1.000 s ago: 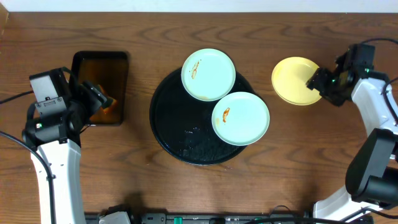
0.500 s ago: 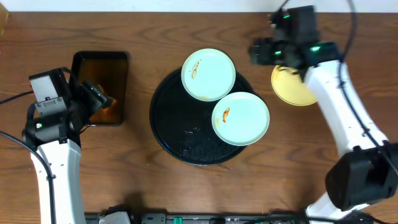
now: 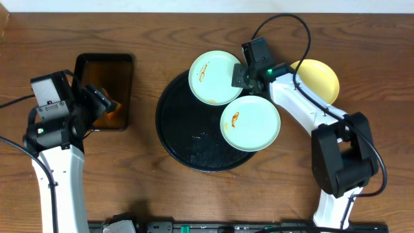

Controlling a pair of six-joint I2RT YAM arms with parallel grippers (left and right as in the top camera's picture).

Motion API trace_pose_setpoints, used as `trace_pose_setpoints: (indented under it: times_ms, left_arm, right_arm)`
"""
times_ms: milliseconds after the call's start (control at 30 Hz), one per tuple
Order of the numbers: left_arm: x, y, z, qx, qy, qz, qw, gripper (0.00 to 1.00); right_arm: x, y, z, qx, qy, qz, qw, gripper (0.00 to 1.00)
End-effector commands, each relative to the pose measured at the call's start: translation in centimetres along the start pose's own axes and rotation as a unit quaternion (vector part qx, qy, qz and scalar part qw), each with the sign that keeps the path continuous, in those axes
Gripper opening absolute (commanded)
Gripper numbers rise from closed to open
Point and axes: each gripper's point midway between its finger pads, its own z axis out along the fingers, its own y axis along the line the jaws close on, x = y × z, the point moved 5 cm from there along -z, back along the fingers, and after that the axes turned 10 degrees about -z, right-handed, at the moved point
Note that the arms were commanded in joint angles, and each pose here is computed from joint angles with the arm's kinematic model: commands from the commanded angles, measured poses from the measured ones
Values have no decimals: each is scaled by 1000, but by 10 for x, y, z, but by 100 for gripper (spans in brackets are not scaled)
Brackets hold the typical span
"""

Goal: Clean dirty plates on tray and stack at the side
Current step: 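Grasp the upper light-blue plate rim with the right gripper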

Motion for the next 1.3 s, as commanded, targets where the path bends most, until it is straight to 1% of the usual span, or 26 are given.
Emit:
trace_pose_setpoints:
  times_ms: [0, 133, 233, 300, 433, 500, 533, 600, 633, 700, 800, 967, 1033, 1133, 1167, 1200, 1233, 1267]
  left_arm:
    - [-2, -1, -2, 0, -4, -4, 1000, 79]
    - [-2, -1, -2, 0, -4, -4, 1000, 79]
    - [-2, -1, -2, 0, -4, -4, 1000, 79]
    - [-2, -1, -2, 0, -4, -4, 1000, 80]
    - [-2, -1, -2, 0, -4, -4, 1000, 80]
    - [-2, -1, -2, 0, -4, -4, 1000, 79]
    - [-2, -1, -2, 0, -4, -4, 1000, 79]
    - [-2, -1, -2, 0, -4, -4, 1000, 79]
    - [-2, -1, -2, 0, -4, -4, 1000, 80]
    - [-2, -1, -2, 0, -4, -4, 1000, 79]
    - [-2, -1, -2, 0, -4, -4, 1000, 79]
    - [-2, -1, -2, 0, -4, -4, 1000, 80]
    - [-2, -1, -2, 0, -4, -4, 1000, 79]
    - [-2, -1, -2, 0, -4, -4, 1000, 80]
    - [-2, -1, -2, 0, -4, -4, 1000, 79]
    - [-2, -1, -2, 0, -4, -4, 1000, 79]
    - [-2, -1, -2, 0, -4, -4, 1000, 80]
    - [-2, -1, -2, 0, -4, -4, 1000, 79]
  right_arm:
    - [3, 0, 4, -7, 7, 15, 1000, 61]
    - [8, -2, 11, -8, 20, 13, 1000, 60]
    - [14, 2, 19, -36, 44, 12, 998, 60]
    - [10, 6, 15, -72, 53, 12, 996, 61]
    - [5, 0, 5, -65, 72, -3, 995, 61]
    - [0, -3, -5, -68, 88, -15, 994, 63]
    - [-2, -2, -7, -68, 87, -16, 994, 62]
    - [-8, -2, -7, -66, 74, -21, 995, 56]
    - [-10, -3, -3, -58, 68, -22, 996, 52]
    - [-6, -5, 11, -34, 69, -18, 997, 55]
    - [6, -8, 36, -18, 83, -12, 996, 55]
    - [10, -13, 44, -14, 90, -3, 996, 52]
    - [10, -12, 44, -14, 90, -3, 996, 48]
    - [11, -7, 44, -18, 89, -8, 996, 37]
    - [11, -4, 45, -20, 88, -11, 996, 30]
    - [12, 0, 45, -22, 86, -14, 996, 25]
    - [12, 3, 45, -24, 84, -17, 996, 15]
    - [12, 6, 45, -25, 84, -19, 996, 9]
